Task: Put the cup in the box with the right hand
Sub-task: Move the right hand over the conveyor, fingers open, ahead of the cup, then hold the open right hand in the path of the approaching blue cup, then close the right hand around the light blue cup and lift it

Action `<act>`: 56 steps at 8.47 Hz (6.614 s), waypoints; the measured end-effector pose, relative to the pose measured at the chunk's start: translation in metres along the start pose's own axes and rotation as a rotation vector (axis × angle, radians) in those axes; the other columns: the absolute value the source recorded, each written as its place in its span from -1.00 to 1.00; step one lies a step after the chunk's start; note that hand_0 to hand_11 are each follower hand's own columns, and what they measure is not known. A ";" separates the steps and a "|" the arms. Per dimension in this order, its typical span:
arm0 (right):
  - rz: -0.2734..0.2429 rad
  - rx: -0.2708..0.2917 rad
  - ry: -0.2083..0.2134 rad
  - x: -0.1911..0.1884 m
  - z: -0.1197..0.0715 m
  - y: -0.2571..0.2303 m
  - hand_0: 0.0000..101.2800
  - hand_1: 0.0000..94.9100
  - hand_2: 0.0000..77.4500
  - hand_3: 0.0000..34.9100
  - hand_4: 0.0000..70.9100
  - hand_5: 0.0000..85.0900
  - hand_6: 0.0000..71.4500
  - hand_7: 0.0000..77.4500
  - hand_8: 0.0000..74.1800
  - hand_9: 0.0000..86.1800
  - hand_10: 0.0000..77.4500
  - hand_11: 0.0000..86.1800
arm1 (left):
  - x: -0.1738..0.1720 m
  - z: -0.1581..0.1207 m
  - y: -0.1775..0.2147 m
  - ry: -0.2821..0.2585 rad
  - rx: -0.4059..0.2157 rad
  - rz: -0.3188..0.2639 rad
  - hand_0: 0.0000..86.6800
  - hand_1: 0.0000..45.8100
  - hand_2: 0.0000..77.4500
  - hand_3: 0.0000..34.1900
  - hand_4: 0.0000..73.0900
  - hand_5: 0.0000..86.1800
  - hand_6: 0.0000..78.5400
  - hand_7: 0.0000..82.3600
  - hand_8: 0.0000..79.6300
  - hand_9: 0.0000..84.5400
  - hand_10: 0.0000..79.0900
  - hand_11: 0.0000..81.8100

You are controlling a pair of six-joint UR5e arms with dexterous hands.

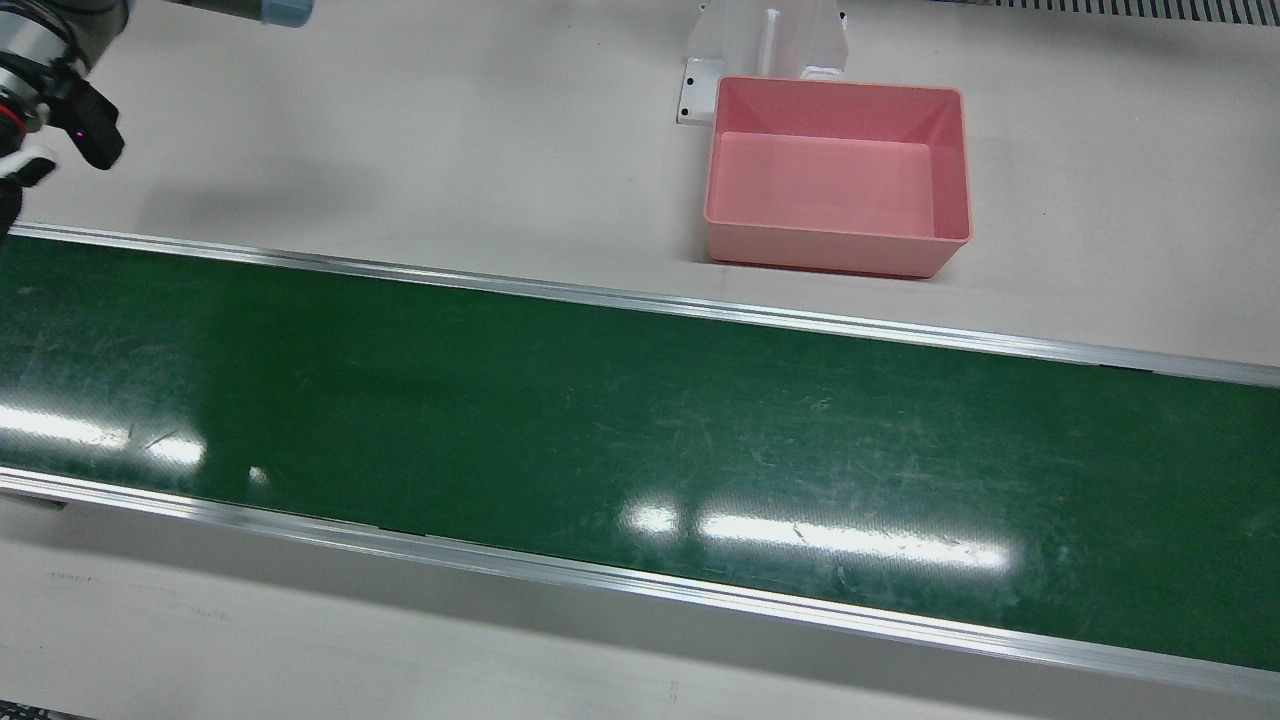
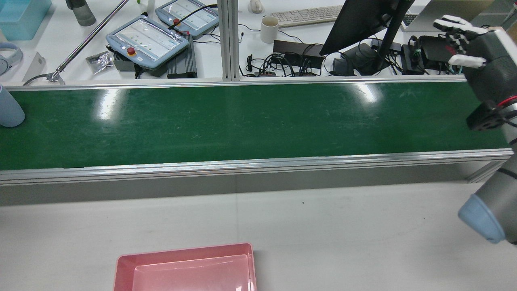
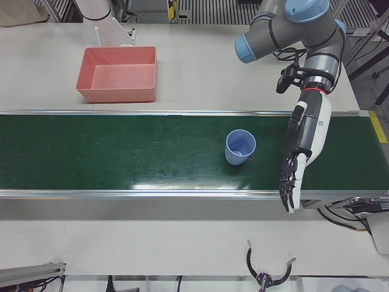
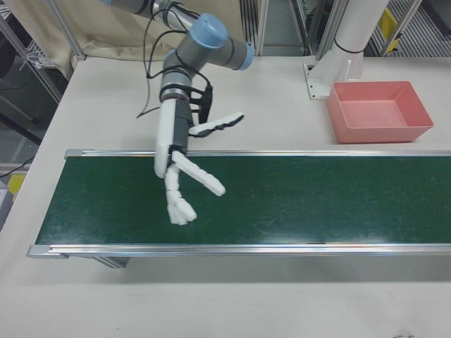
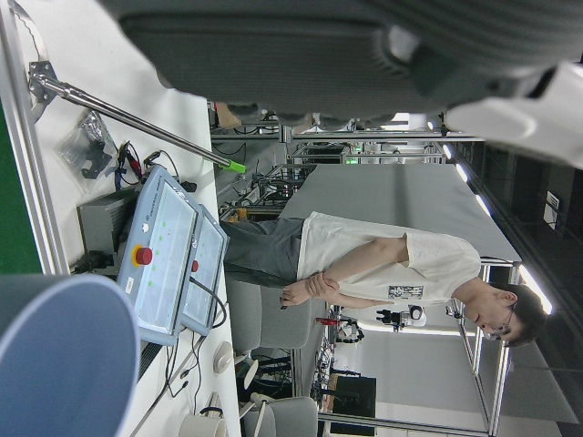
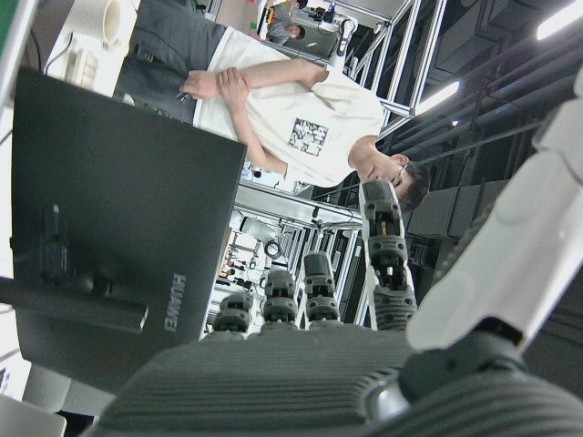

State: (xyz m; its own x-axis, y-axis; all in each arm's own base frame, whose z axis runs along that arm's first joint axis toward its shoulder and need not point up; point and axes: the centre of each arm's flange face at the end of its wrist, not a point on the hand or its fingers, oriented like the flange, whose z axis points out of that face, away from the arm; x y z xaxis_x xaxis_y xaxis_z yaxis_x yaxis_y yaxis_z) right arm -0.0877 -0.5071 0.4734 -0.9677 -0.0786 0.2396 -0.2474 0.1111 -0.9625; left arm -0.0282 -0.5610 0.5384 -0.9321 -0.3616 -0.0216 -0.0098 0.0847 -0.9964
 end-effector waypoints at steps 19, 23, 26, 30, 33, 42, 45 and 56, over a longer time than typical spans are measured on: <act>0.032 0.028 -0.046 0.178 0.038 0.103 -0.09 -1.00 -0.97 -1.00 0.45 -0.99 -0.89 -0.24 -0.96 -0.84 -0.97 -0.97 | 0.000 0.000 0.000 0.000 -0.003 0.001 -1.00 -0.98 -0.99 -1.00 -1.00 -1.00 -1.00 -1.00 -1.00 -1.00 -1.00 -1.00; -0.016 0.077 -0.017 0.151 0.011 0.078 -0.06 -1.00 -0.97 -1.00 0.45 -0.97 -0.88 -0.28 -0.99 -0.87 -0.99 -0.99 | 0.000 0.000 0.000 0.000 -0.002 0.001 -1.00 -0.98 -0.99 -1.00 -1.00 -1.00 -1.00 -1.00 -1.00 -1.00 -1.00 -1.00; -0.046 0.099 0.000 0.150 0.002 0.057 -0.06 -0.98 -0.97 -0.97 0.45 -0.99 -0.88 -0.32 -0.99 -0.87 -0.99 -0.99 | 0.000 0.000 0.000 0.000 -0.002 0.000 -1.00 -0.98 -0.99 -1.00 -1.00 -1.00 -1.00 -1.00 -1.00 -1.00 -1.00 -1.00; -0.070 0.109 0.035 0.157 0.004 0.045 -0.08 -0.99 -0.97 -0.98 0.46 -0.99 -0.88 -0.32 -0.99 -0.86 -0.99 -0.99 | 0.000 0.000 0.000 0.000 -0.003 0.001 -1.00 -0.98 -0.99 -1.00 -1.00 -1.00 -1.00 -1.00 -1.00 -1.00 -1.00 -1.00; -0.070 0.105 0.042 0.147 0.011 0.043 -0.08 -0.99 -0.97 -0.95 0.45 -0.99 -0.88 -0.39 -0.99 -0.90 -0.99 -0.99 | 0.000 0.000 0.000 0.000 -0.003 0.001 -1.00 -0.98 -0.99 -1.00 -1.00 -1.00 -1.00 -1.00 -1.00 -1.00 -1.00 -1.00; -0.091 0.104 0.090 0.138 0.010 0.030 -0.07 -0.98 -0.99 -0.66 -0.06 -0.95 -0.91 -0.44 -0.97 -0.90 -0.99 -0.99 | 0.000 0.000 0.000 0.000 -0.002 0.001 -1.00 -0.98 -0.99 -1.00 -1.00 -1.00 -1.00 -1.00 -1.00 -1.00 -1.00 -1.00; -0.115 0.094 0.110 0.138 0.011 0.032 -0.07 -0.98 -0.99 -0.55 0.00 -0.97 -0.95 -0.45 -0.97 -0.90 -0.99 -0.99 | 0.000 0.000 0.000 0.000 -0.002 0.001 -1.00 -0.98 -0.99 -1.00 -1.00 -1.00 -1.00 -1.00 -1.00 -1.00 -1.00 -1.00; -0.227 0.036 0.146 0.144 0.008 0.056 -0.07 -0.95 -0.99 -0.63 -0.09 -0.97 -0.92 -0.45 -0.99 -0.87 -0.99 -0.99 | 0.000 0.000 0.000 0.000 -0.002 0.000 -1.00 -0.98 -0.99 -1.00 -1.00 -1.00 -1.00 -1.00 -1.00 -1.00 -1.00 -1.00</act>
State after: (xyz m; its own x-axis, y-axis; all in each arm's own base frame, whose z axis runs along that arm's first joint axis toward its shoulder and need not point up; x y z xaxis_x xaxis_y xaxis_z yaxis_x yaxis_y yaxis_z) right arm -0.2410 -0.5200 0.4526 -0.8850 0.0463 0.4633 -0.4597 0.0716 -0.8852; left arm -0.0281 -0.5614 0.5388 -0.9319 -0.3619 -0.0220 -0.0101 0.0866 -0.9962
